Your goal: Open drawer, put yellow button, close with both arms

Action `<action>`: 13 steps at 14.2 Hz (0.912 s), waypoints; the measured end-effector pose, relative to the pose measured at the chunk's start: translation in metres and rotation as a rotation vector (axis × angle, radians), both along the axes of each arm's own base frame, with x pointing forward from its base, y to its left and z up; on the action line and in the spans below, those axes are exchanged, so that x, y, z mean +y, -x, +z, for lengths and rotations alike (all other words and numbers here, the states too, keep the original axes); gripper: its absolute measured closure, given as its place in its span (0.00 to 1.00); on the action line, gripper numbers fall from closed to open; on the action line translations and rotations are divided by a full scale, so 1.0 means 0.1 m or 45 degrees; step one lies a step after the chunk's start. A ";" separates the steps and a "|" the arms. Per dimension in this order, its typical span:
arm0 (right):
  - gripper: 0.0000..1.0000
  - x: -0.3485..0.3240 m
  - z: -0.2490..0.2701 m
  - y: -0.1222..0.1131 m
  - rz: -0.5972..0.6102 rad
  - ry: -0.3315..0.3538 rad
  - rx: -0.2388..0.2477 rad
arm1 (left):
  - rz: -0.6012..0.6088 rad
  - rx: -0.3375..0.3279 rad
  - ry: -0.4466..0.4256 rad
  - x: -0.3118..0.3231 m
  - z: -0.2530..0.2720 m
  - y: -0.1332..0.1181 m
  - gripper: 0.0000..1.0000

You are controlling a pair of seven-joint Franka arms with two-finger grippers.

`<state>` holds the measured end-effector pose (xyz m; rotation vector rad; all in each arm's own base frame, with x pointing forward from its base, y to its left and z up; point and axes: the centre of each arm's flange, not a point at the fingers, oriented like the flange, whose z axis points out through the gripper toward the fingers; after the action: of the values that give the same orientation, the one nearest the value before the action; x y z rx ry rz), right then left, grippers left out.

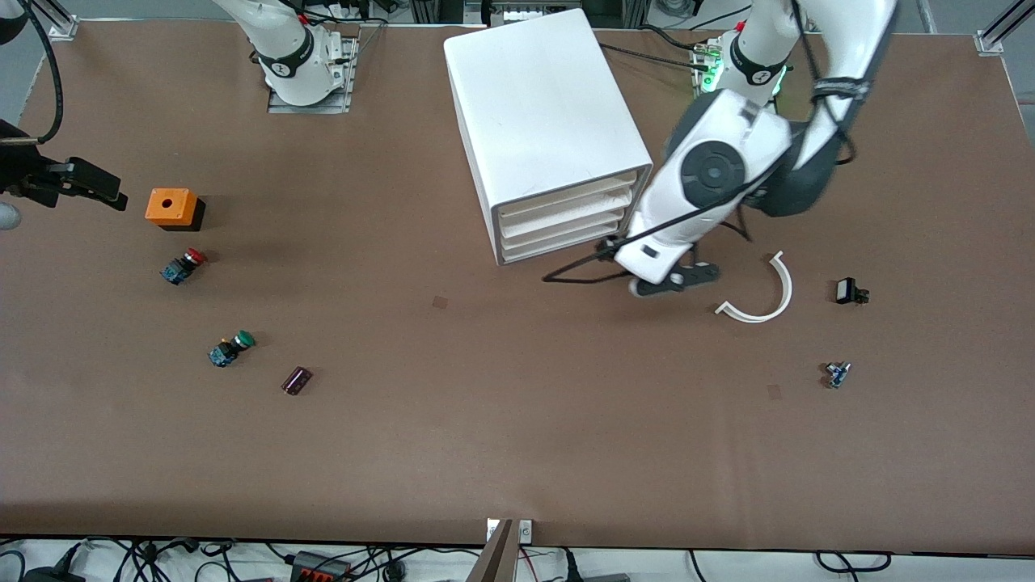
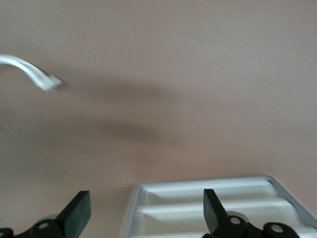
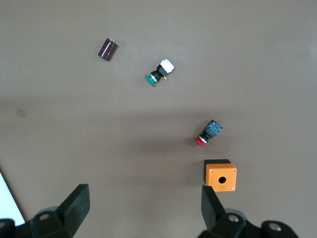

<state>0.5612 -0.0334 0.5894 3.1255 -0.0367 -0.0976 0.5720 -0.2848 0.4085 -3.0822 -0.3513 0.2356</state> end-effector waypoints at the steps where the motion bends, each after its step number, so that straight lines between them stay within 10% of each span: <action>1: 0.00 0.00 0.00 0.00 0.015 -0.001 0.001 | -0.031 -0.006 -0.035 0.19 0.15 -0.10 0.00; 8: 0.00 0.07 0.01 -0.01 0.042 -0.001 -0.010 | -0.384 -0.023 0.018 1.76 1.24 -0.58 0.00; 13: 0.00 0.07 0.02 -0.03 0.043 0.000 -0.028 | -0.418 -0.180 0.054 2.65 1.73 -0.43 0.00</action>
<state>0.5641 -0.0265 0.5914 3.1258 0.0159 -0.0623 0.6152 -0.0198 0.5817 -3.1405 0.1609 0.0143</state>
